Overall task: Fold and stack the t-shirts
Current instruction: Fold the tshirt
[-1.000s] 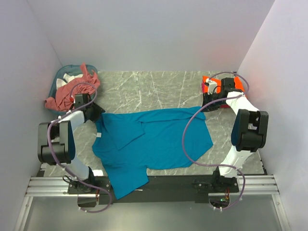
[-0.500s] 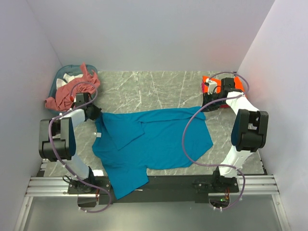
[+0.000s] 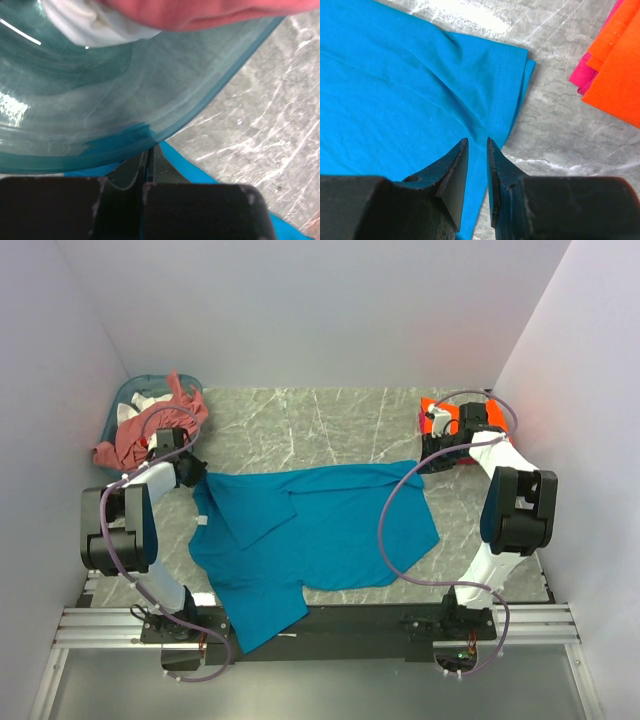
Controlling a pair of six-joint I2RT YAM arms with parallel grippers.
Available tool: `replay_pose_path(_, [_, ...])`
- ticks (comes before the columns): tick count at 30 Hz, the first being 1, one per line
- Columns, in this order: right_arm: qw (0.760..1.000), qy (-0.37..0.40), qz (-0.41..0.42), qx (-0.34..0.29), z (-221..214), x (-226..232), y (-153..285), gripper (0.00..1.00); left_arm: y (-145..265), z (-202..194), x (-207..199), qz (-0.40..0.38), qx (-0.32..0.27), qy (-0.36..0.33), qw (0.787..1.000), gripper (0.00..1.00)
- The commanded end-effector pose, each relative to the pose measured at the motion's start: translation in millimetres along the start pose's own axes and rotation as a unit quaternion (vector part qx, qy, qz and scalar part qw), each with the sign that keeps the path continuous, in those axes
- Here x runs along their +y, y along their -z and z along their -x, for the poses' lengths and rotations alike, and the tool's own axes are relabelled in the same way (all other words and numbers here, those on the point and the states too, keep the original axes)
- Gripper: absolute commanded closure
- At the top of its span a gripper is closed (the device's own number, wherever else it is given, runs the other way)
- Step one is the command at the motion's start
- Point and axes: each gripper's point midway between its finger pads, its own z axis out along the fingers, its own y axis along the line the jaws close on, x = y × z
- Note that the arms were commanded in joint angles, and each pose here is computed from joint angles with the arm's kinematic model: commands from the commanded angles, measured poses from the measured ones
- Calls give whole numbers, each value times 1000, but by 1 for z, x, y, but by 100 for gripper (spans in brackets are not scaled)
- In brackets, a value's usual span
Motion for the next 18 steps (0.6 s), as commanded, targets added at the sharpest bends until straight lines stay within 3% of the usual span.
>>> replay_pose_path(1, [1000, 4, 8, 6, -3, 0, -5, 71, 3, 21, -15, -12, -29, -9, 999, 100])
replay_pose_path(8, [998, 41, 44, 20, 6, 32, -18, 71, 3, 19, -14, -14, -25, -10, 1000, 100])
replay_pose_path(18, [994, 85, 30, 56, 10, 52, -48, 66, 4, 17, -16, -22, -20, -14, 999, 100])
